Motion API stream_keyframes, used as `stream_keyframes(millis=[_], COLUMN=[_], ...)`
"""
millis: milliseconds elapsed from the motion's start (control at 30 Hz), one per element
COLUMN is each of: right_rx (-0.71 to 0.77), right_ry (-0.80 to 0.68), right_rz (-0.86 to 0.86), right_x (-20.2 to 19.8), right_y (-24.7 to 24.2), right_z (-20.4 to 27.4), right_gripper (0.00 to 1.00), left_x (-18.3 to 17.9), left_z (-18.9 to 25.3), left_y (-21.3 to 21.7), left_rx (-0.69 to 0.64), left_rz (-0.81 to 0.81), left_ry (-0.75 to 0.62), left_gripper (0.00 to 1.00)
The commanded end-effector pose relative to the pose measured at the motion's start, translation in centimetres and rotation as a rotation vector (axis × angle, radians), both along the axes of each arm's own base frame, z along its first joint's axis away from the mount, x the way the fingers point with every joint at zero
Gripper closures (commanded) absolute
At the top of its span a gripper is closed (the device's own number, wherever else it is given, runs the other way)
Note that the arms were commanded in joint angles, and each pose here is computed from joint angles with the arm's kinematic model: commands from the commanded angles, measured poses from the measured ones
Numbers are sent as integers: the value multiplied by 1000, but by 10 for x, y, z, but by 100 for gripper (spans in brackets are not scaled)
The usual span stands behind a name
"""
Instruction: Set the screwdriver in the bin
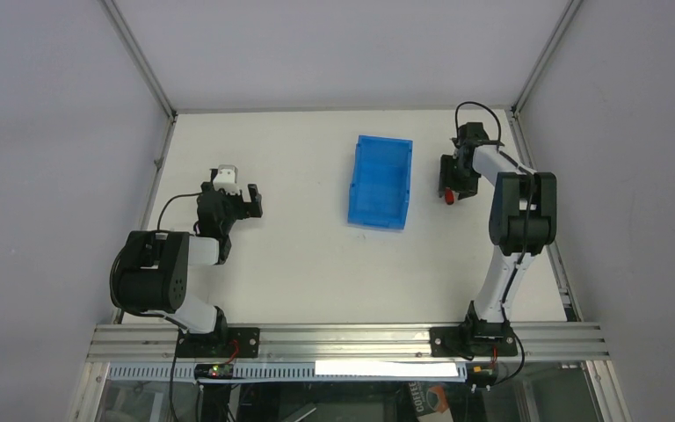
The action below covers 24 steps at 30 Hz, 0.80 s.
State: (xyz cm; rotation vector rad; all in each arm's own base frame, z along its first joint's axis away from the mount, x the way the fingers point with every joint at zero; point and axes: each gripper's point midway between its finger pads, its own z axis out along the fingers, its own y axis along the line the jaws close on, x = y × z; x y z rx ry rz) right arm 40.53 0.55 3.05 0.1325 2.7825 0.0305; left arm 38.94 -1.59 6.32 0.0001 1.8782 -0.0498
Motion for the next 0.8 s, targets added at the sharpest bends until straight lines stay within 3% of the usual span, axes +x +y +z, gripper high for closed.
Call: stream_keyframes(millis=[0,100,200,567,767], right_rx=[-31,-31,-33,-52,125], right_ry=[8,2,-22,-162,-237], right_rz=[-2,1,7,-73,-70], right_x=[6,6,9,6,-9], right_y=[-5,-5,-5,-12,33], right_z=[-4,-5,7,117,167], right_gripper=[55,80,93,95,93], left_x=[4,4,4,4,4], left_z=[15,16,16,16,15], left_y=[-2,-2,-1,-2,-2], left_rx=[-25,-24,-25,-25,-24], left_rz=[-4,-5,-4,-4,-5], left_ry=[-52,-53,-53,-53,-51], left_gripper=[1,1,1,1,1])
